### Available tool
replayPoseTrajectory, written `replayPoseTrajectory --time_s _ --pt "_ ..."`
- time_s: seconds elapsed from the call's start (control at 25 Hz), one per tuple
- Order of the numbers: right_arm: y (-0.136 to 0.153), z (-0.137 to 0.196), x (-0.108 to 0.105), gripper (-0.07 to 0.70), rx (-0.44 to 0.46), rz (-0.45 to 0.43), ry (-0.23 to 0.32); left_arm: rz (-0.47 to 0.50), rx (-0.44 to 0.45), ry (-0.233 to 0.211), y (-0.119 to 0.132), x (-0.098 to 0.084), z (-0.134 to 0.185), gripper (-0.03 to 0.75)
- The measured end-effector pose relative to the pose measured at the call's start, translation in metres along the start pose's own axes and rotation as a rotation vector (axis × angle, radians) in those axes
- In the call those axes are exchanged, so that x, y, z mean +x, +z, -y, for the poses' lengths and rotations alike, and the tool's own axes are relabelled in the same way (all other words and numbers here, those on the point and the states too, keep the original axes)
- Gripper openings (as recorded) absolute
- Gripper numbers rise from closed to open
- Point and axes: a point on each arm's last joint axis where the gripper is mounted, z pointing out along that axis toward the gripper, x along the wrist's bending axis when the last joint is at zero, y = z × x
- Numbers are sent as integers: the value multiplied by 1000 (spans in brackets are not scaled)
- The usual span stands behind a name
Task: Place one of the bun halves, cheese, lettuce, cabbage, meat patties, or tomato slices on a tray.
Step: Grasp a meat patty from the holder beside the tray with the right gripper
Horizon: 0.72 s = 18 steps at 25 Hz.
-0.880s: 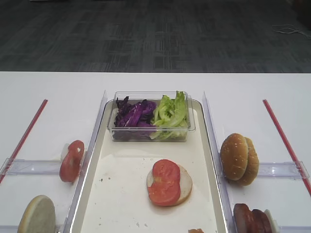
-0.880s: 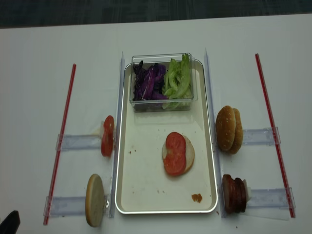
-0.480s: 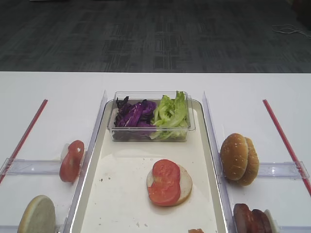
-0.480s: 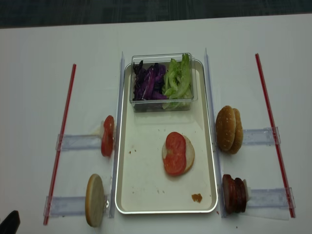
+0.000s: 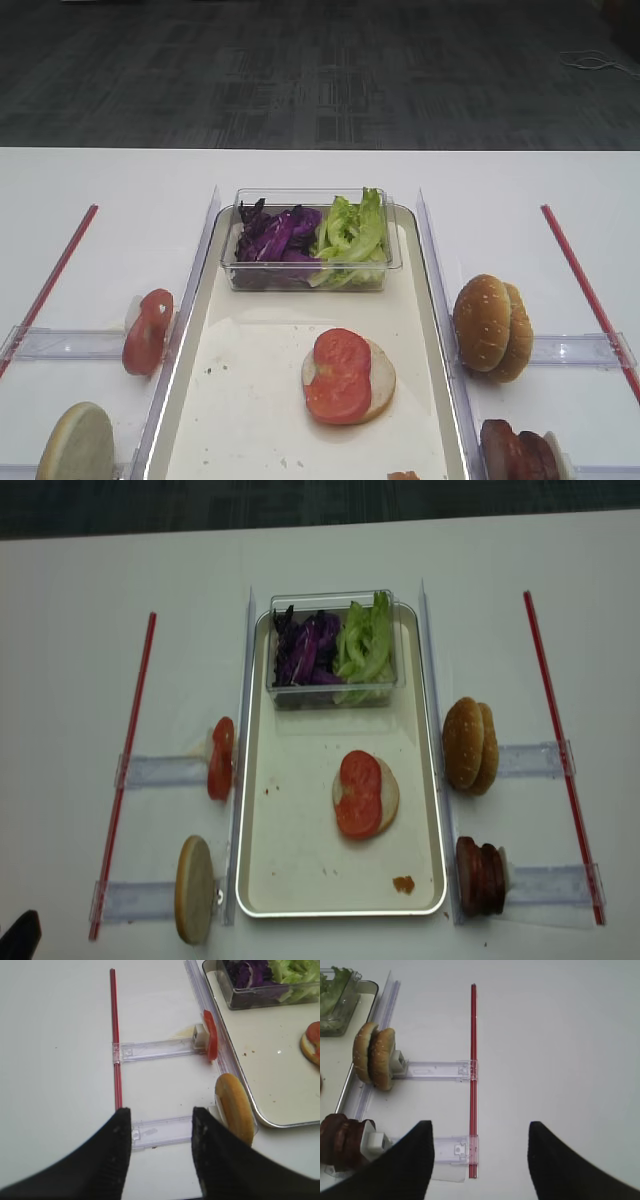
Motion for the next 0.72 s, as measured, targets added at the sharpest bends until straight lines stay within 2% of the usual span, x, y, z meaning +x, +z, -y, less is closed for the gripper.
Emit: replayPoseTrajectory --time_s 0.24,0.52,0.72 --pt "-1 -15 2 435 91 -19 20 0 0 0 0 0 0 277" --pt "-4 -49 2 435 207 -27 99 0 0 0 0 0 0 277" --pt "13 -81 3 435 313 -26 126 0 0 0 0 0 0 277"
